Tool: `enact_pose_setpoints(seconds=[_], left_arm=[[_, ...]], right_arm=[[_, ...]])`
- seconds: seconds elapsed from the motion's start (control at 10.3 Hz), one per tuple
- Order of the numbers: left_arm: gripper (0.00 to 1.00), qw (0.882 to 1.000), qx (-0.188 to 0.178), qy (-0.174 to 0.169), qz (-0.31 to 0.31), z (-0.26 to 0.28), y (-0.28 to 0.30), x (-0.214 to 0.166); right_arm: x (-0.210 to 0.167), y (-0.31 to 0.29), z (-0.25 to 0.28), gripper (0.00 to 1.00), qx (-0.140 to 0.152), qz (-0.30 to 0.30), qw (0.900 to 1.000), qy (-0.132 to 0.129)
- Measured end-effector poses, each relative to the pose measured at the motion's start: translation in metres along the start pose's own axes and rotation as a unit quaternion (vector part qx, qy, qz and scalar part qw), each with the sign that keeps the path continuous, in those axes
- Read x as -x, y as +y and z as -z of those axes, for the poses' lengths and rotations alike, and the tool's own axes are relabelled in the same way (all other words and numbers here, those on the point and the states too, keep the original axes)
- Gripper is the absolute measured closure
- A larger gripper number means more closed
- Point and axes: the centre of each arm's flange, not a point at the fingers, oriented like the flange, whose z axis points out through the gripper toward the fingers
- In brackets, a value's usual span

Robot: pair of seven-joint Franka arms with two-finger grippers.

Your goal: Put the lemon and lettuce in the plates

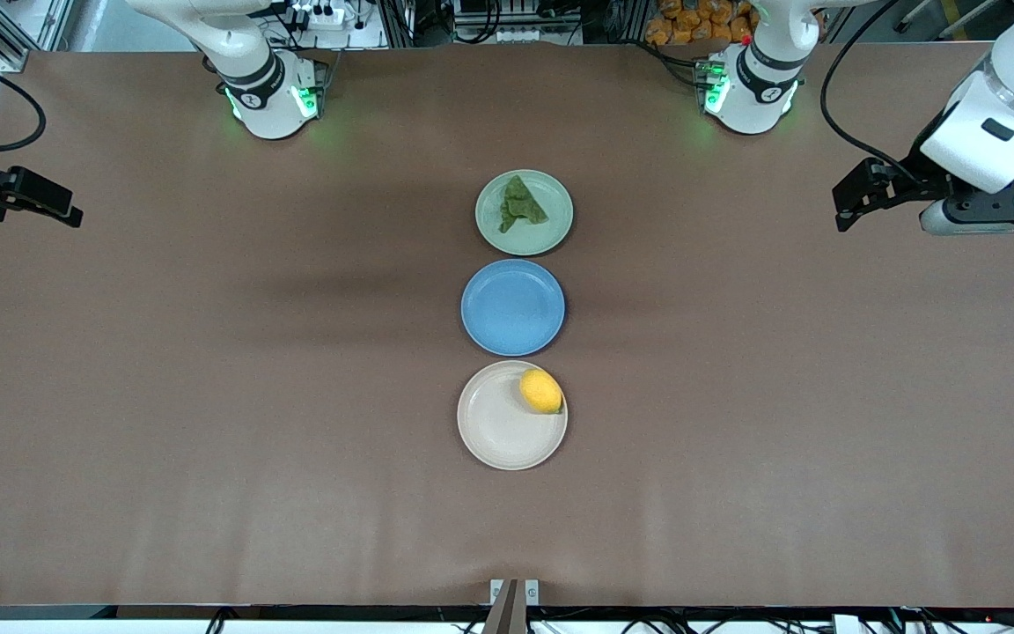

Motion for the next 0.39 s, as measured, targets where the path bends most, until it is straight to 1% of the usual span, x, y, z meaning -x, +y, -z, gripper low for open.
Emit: enact_pose_setpoints(seconds=[0.39], left_arm=[[0.00, 1.000, -0.001, 0.001, -0.002, 0.0005, 0.0019, 0.0004]], right_arm=[[-0.0002, 0.0009, -0.0012, 0.00, 0.001, 0.000, 1.000, -0.002]])
